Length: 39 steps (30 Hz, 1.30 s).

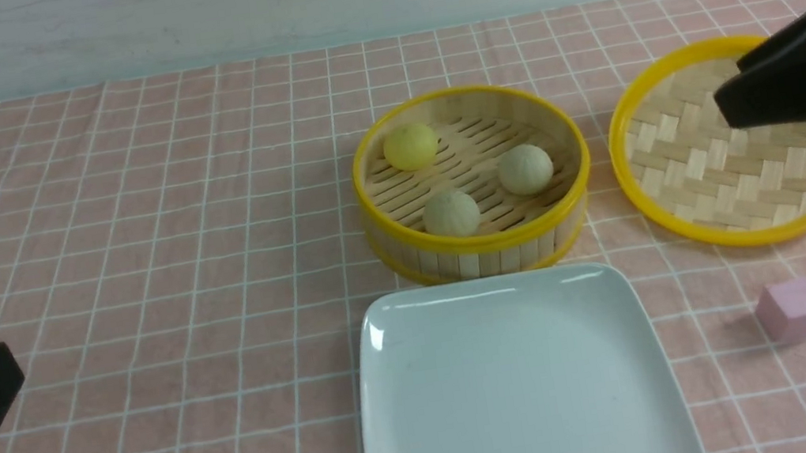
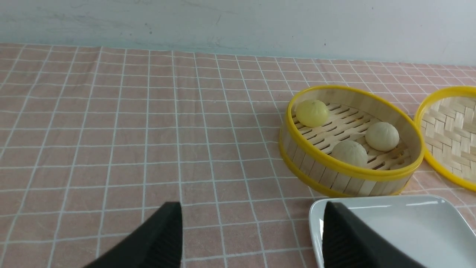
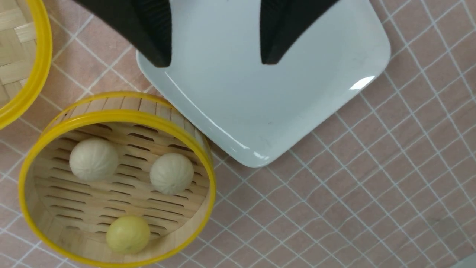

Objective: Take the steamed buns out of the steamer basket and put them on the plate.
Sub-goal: Use the right arm to grab the steamed stuffed bun that is closest to it

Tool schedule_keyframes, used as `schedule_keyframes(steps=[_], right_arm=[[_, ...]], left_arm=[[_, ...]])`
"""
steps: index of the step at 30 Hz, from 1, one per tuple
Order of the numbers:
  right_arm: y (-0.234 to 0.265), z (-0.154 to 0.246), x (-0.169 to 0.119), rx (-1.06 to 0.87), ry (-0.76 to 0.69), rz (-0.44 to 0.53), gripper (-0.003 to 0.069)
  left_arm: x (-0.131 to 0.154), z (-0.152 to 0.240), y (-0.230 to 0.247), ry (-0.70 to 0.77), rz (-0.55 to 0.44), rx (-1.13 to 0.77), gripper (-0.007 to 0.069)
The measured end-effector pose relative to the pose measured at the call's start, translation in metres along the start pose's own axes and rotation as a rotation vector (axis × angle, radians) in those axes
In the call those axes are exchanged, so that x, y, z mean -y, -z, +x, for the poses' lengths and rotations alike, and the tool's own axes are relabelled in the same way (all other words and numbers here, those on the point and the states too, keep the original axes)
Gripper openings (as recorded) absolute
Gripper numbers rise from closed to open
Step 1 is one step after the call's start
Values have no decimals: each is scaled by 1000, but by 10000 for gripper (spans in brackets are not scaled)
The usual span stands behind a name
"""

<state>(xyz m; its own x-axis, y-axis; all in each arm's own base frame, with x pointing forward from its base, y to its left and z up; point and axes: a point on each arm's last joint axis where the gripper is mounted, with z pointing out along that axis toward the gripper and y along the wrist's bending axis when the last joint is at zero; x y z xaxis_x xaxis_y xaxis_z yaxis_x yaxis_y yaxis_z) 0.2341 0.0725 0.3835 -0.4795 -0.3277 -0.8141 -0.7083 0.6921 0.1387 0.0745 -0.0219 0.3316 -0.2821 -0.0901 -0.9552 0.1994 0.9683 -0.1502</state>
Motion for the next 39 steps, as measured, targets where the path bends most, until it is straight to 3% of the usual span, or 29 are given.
schedule_keyframes(steps=[3,6,11,17,23,29,39], right_arm=[[-2,-7,7,39,1,46,512],[-7,-13,13,30,-10,35,559],[-29,-23,30,-60,-26,-49,542],[-52,-42,55,-117,-32,-69,507],[-85,-60,62,-196,36,-69,504],[-156,-65,60,-391,182,7,504],[-243,-45,88,-552,139,158,503]], left_arm=[[0,0,0,1,0,0,506],[0,0,0,1,2,-3,506],[0,1,0,1,5,-11,506],[1,3,0,8,12,-29,506],[2,4,0,9,19,-47,506],[2,6,0,9,25,-62,506],[3,7,0,9,30,-74,506]])
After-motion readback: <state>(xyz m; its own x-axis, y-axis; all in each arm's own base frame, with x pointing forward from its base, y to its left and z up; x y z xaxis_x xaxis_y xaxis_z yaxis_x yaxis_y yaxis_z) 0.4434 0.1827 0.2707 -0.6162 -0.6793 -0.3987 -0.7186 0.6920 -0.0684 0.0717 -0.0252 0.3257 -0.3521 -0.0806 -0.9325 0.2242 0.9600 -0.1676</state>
